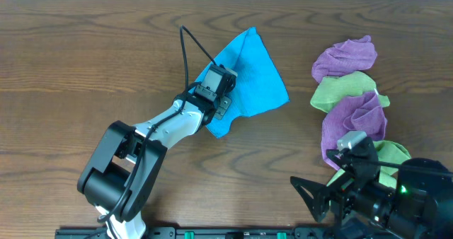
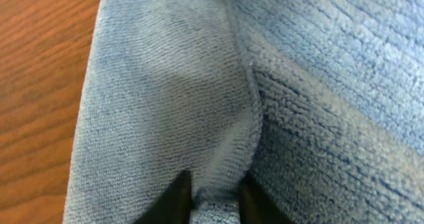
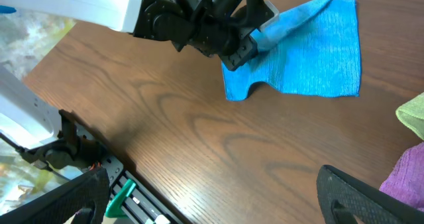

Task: Fold the cloth
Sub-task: 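Reach the left gripper to the blue cloth's left corner and grasp it, then drag the blue cloth corner with the left gripper to flatten it, then press and smooth the blue cloth flat with both grippers into a square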

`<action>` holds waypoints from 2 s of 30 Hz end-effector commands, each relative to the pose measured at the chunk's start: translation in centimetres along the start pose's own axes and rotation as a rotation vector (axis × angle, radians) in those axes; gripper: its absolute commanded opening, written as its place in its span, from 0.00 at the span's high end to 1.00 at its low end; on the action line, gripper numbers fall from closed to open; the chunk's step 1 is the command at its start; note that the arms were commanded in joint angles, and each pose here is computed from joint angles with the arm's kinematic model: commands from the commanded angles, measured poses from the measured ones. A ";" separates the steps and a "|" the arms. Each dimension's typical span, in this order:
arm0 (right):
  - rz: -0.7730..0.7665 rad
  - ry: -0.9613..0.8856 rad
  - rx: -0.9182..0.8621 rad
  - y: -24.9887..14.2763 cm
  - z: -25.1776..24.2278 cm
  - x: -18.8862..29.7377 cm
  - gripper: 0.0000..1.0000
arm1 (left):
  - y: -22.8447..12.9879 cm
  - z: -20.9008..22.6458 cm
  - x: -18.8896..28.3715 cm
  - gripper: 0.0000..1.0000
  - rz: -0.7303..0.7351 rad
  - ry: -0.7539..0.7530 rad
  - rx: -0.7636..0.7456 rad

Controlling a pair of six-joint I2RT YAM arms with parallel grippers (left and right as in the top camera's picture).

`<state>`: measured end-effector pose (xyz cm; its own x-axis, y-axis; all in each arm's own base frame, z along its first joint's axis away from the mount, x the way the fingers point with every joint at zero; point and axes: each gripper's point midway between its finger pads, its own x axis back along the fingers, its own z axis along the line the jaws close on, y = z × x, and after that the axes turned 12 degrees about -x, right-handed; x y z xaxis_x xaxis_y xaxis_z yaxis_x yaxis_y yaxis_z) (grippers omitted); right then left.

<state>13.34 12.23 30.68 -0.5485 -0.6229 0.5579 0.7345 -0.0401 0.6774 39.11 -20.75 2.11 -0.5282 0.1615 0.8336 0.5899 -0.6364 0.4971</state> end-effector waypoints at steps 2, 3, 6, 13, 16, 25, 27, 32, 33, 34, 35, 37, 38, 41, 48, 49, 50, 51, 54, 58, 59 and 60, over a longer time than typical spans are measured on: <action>0.003 0.003 0.015 -0.1 0.1 0.0 0.01 | 0.6 0.3 -0.2 0.94 -0.018 0.006 -0.001; 0.003 0.001 0.015 -0.1 0.0 0.0 0.01 | 0.8 0.4 -0.2 0.95 -0.026 0.011 0.001; -0.005 -0.019 0.016 0.0 -0.3 0.0 0.01 | 1.5 2.6 -0.2 0.94 -0.061 0.073 0.046; -0.017 -0.053 0.016 0.2 -0.9 0.0 0.01 | 0.2 10.3 -0.2 0.94 -0.096 0.185 0.269; -0.018 -0.053 0.016 0.3 -0.9 0.0 0.01 | -1.1 14.1 0.0 0.94 -0.107 0.240 0.391; 0.004 -0.060 0.007 0.3 -1.1 -0.6 0.01 | -7.4 20.9 0.7 0.05 -0.122 0.145 0.995; 0.012 -0.063 0.004 0.4 -1.2 -0.8 0.01 | -8.1 20.4 0.9 0.04 -0.104 0.071 1.023; 0.034 -0.080 -0.005 0.9 -1.6 -1.8 0.01 | -7.7 19.5 3.5 0.04 -0.080 0.034 0.935; 0.035 -0.095 -0.007 1.2 -1.9 -2.2 0.01 | -7.2 19.2 4.6 0.04 -0.081 0.030 0.903; 0.034 -0.114 -0.008 1.6 -2.3 -2.7 0.01 | -6.7 18.6 5.8 0.04 -0.082 0.025 0.875; 0.031 -0.141 -0.009 2.2 -2.9 -3.3 0.01 | -6.2 18.1 6.9 0.04 -0.082 0.020 0.852; 0.029 -0.191 -0.012 3.3 -4.0 -4.6 0.01 | -5.4 16.7 9.1 0.05 -0.079 0.004 0.823; 0.036 -0.232 -0.016 4.3 -5.0 -6.2 0.01 | -5.0 15.0 10.8 0.05 -0.059 -0.009 0.779; 0.059 -0.284 -0.035 5.8 -6.9 -9.3 0.20 | -5.5 12.5 12.7 0.05 0.017 0.035 0.695; 0.109 -0.318 -0.112 8.2 -12.3 -19.2 0.98 | -6.9 4.9 13.8 0.05 0.202 0.034 0.466; 0.122 -0.323 -0.115 8.1 -13.1 -20.8 0.99 | -7.0 3.9 13.7 0.05 0.213 0.037 0.451; 0.137 -0.327 -0.120 7.8 -13.8 -22.1 0.99 | -7.2 3.3 13.6 0.05 0.220 0.043 0.443; 0.152 -0.332 -0.125 7.5 -14.5 -23.3 0.99 | -7.4 2.6 13.5 0.05 0.229 0.052 0.439; 0.217 -0.353 -0.145 5.6 -16.9 -27.2 0.98 | -7.9 1.0 13.3 0.05 0.247 0.040 0.440; 0.252 -0.375 -0.156 3.8 -19.4 -30.7 0.99 | -8.1 0.1 13.4 0.05 0.261 0.019 0.435; 0.252 -0.379 -0.156 3.6 -19.8 -31.3 0.99 | -8.1 0.0 13.4 0.04 0.261 0.014 0.436; 0.251 -0.387 -0.155 3.4 -20.3 -31.8 0.99 | -8.0 -0.1 13.4 0.05 0.261 0.008 0.436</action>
<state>40.94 16.36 6.77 -0.4368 -0.3115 0.8439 0.8946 -0.0515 0.4440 27.35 -13.68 9.25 -0.3313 0.0394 0.9427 0.8959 -0.3003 0.3273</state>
